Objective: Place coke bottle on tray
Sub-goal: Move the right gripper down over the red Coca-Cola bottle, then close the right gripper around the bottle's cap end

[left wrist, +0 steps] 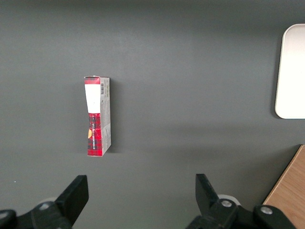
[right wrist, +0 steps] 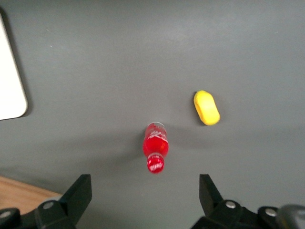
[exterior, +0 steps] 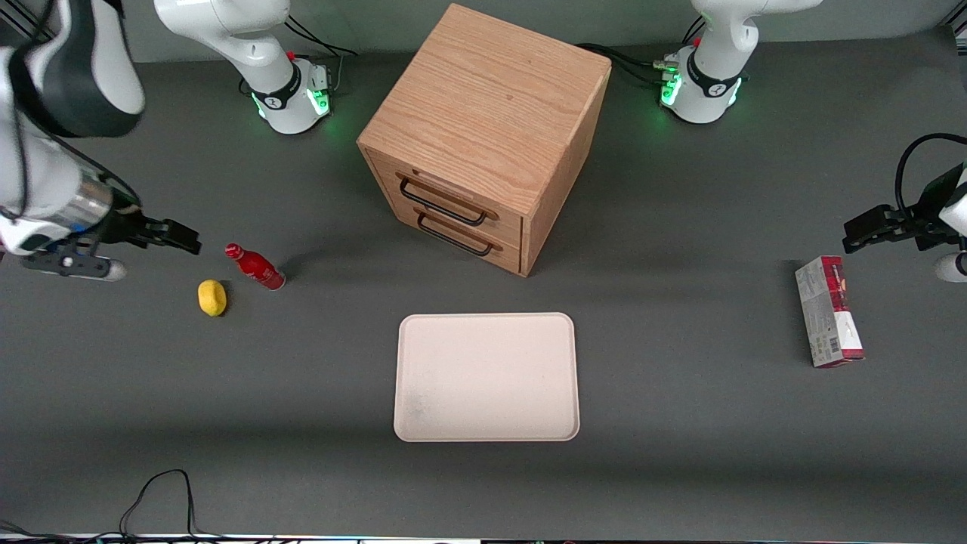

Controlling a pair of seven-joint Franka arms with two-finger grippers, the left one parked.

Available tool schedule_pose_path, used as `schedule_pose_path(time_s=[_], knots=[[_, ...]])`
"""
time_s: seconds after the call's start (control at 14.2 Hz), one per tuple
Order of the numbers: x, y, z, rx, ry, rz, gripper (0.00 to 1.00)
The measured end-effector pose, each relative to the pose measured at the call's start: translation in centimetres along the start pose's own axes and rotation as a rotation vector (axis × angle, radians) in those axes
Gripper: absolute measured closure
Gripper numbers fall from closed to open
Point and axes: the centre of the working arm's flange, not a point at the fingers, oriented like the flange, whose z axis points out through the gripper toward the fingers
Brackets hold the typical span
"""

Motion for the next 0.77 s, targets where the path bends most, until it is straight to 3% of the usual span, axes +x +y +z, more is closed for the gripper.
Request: schedule_pose_path(time_s=[0.28, 0.56, 0.77], knots=[[-3.0, 0.3, 8.4, 0.012, 0.052, -0.004, 0.0], [-5.3, 0.6, 13.2, 0.022, 0.107, -0.005, 0.0], [-6.4, 0.8, 15.0, 0.024, 0.116, -0.006, 0.0]])
